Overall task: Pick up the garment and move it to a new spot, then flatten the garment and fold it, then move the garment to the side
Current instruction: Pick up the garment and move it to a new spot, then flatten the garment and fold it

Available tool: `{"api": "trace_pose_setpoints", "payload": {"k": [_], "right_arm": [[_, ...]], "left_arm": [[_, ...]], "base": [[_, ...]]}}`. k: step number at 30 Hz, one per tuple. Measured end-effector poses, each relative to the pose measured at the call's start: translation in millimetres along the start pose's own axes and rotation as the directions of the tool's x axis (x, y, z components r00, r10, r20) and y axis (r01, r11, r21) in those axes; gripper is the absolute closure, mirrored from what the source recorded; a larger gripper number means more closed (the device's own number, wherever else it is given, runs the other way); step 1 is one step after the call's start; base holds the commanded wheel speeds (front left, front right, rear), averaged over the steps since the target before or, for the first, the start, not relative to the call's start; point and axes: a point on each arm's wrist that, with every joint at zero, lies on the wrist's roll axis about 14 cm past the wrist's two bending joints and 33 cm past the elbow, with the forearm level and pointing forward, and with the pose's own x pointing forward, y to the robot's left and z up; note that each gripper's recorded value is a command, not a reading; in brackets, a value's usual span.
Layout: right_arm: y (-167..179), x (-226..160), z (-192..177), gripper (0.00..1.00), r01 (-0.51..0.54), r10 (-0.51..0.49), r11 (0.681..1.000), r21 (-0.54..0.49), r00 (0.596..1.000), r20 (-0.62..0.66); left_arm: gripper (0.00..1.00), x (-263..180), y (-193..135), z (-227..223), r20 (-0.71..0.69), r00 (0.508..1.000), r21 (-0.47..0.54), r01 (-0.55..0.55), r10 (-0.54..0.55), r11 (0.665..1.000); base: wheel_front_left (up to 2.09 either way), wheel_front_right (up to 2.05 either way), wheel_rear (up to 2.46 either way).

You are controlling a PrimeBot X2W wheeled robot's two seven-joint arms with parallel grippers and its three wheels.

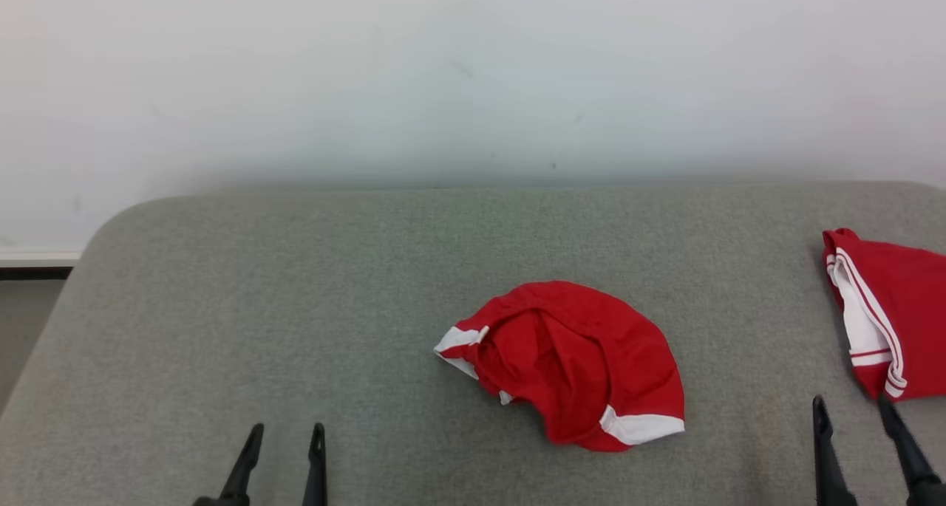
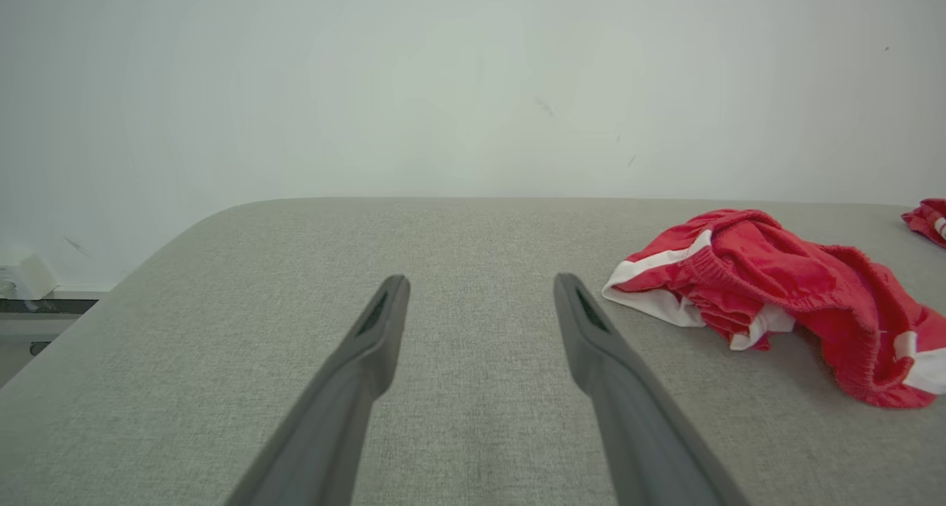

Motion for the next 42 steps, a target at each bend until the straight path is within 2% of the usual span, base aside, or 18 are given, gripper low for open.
{"api": "trace_pose_setpoints", "payload": {"k": [5, 24, 28, 31, 33, 36, 39, 42], "right_arm": [[6.1, -9.1, -13.3, 0.00, -0.017, 0.017, 1.000, 0.016, 0.999, -0.041], [18.0, -5.5, -13.8, 0.00, -0.047, 0.049, 0.998, 0.043, 0.998, -0.041], [16.2, -6.1, -12.8, 0.00, -0.040, 0.041, 0.998, 0.046, 0.998, -0.038], [8.8, -5.3, -7.7, 0.00, -0.018, 0.019, 0.999, 0.041, 1.000, -0.023], [4.9, -5.2, -3.5, 0.00, -0.006, 0.006, 0.999, 0.039, 1.000, -0.010], [-4.0, -8.3, -0.1, 0.00, 0.022, -0.022, 0.999, 0.036, 1.000, -0.001], [-14.7, -9.7, 4.9, 0.00, 0.055, -0.055, 0.998, 0.032, 0.998, 0.012], [-27.6, -13.0, 7.7, 0.00, 0.096, -0.096, 0.995, 0.031, 0.995, 0.018]], "left_arm": [[0.00, -14.6, 9.0, -0.5, 0.000, 1.000, 0.000, -0.027, 0.027, 1.000], [0.00, -14.4, 14.0, -2.7, -0.002, 1.000, 0.007, -0.021, 0.021, 1.000], [0.00, -6.0, 3.9, 5.1, 0.024, 1.000, 0.005, 0.019, -0.019, 1.000], [0.00, 10.4, -25.2, 26.3, 0.094, 0.988, 0.014, 0.119, -0.120, 0.993], [0.00, 20.8, -52.6, 37.9, 0.132, 0.969, 0.012, 0.209, -0.209, 0.978], [0.00, 32.4, -98.2, 47.0, 0.160, 0.922, 0.021, 0.355, -0.354, 0.935], [0.00, 41.9, -142.6, 45.6, 0.155, 0.862, 0.033, 0.483, -0.482, 0.875], [0.00, 40.2, -189.0, 30.0, 0.106, 0.779, 0.046, 0.617, -0.618, 0.786]], "base": [[0.00, 0.00, 0.00], [0.00, 0.00, 0.00], [0.00, 0.00, 0.00], [0.00, 0.00, 0.00], [0.00, 0.00, 0.00], [0.00, 0.00, 0.00], [0.00, 0.00, 0.00], [0.00, 0.00, 0.00]]}}
